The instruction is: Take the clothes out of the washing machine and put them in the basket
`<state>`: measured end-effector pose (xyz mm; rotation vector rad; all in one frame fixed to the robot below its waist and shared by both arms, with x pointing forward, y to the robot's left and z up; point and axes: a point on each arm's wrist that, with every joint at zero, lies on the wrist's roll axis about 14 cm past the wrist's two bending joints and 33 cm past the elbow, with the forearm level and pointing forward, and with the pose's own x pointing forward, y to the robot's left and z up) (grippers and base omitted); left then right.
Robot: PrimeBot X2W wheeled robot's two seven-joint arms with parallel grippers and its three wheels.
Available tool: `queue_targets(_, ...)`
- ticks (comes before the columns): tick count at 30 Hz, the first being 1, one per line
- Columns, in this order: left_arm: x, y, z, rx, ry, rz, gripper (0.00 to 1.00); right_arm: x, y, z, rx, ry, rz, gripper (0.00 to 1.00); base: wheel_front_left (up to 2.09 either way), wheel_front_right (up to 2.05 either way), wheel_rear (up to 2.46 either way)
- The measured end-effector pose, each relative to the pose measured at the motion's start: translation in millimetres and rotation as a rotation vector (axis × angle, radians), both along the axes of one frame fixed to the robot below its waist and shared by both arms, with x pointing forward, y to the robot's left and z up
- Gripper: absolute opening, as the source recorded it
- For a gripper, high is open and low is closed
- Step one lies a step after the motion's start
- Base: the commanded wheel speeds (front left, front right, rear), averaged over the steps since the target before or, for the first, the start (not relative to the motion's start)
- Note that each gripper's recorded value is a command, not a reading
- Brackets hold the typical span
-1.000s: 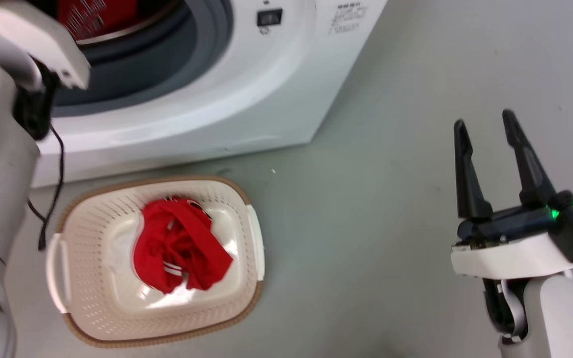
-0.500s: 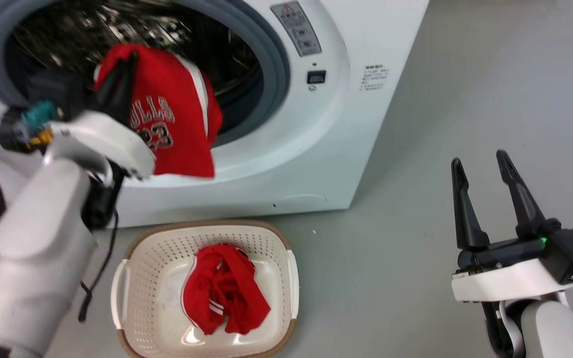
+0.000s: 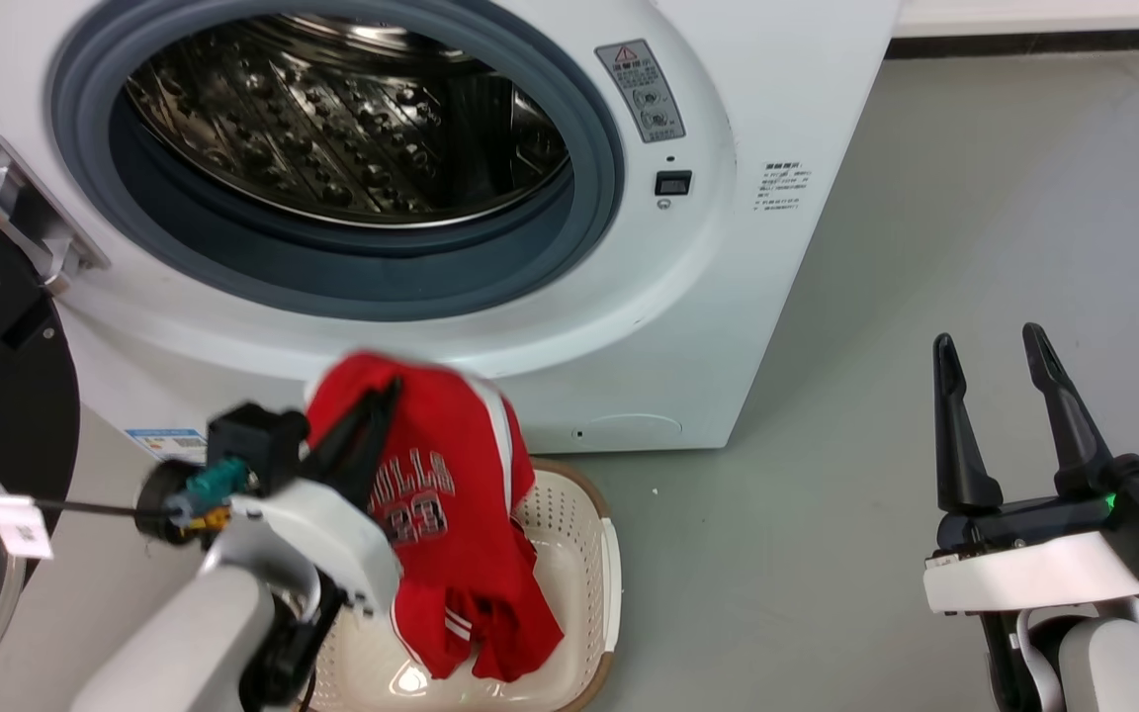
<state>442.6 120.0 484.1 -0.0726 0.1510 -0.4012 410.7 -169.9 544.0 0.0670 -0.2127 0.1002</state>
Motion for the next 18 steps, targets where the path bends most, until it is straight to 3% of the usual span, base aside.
queue_targets(9,-23,7,-104,0.069,0.305,-0.007,0.0,13,-5,-18,-0.01,0.044,-0.015,1.0,0.0,0.0,0.0)
queue_targets(18,-17,19,-199,0.118,0.56,0.019,0.0,34,-22,-47,-0.052,0.104,-0.058,1.0,0.0,0.0,0.0)
